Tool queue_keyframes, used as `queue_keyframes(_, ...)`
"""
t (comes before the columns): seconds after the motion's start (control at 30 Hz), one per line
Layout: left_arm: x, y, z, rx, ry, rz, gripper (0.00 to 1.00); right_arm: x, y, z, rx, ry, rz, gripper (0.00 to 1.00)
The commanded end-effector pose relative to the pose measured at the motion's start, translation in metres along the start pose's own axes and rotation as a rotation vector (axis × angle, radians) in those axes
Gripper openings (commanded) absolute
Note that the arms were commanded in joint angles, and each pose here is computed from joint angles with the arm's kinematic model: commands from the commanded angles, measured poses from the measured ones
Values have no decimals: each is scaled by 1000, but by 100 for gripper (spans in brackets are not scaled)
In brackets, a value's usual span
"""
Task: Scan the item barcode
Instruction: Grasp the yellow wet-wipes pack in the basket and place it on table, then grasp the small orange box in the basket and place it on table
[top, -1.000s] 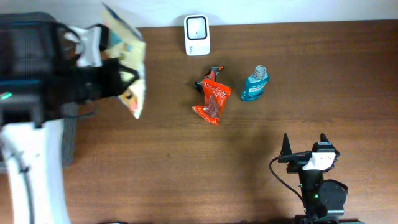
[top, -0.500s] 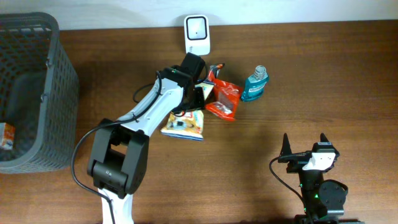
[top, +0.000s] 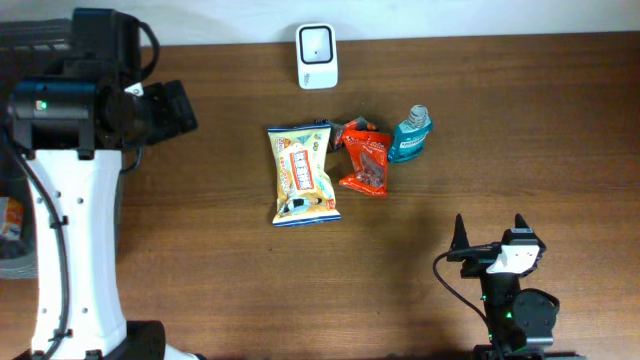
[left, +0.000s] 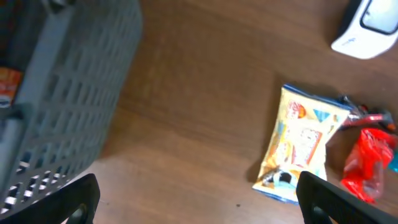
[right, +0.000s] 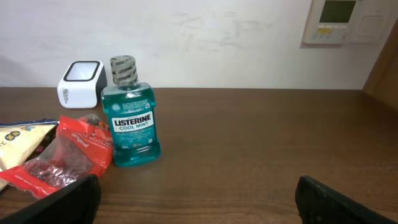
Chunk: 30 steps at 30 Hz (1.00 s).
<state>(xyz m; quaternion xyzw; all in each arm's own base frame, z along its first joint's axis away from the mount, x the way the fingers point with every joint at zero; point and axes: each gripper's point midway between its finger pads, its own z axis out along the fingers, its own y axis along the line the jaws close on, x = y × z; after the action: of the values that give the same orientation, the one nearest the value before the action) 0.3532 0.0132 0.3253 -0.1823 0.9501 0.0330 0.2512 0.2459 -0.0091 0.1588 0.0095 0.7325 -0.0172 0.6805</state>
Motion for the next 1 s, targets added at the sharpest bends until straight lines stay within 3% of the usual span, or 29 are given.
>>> queue_keyframes(0.0,-23,42,5,-66,-52,-100,99,3,1,0,0,6,-8,98)
queue_keyframes(0.2,-61,205,-1,-273,-222,-514,99,3,1,0,0,6,-8,98)
queue_keyframes(0.27,-55,245,-3,-371,-226,-584,99,3,1,0,0,6,-8,99)
queue_keyframes(0.33,-49,271,1,-417,-196,-557,99,3,1,0,0,6,-8,98)
queue_keyframes(0.57,-62,300,55,-454,-68,-210,89,3,1,0,0,6,-7,98)
queue_keyframes(0.67,-51,307,111,-433,62,-183,75,3,1,0,0,6,-8,99)
queue_keyframes(0.77,-21,308,170,-391,254,-148,72,3,1,0,0,6,-8,99)
queue_keyframes(0.83,-4,308,193,-373,340,-144,63,3,1,0,0,6,-8,99)
queue_keyframes(0.97,13,304,206,-376,411,-129,65,3,1,0,0,6,-8,99)
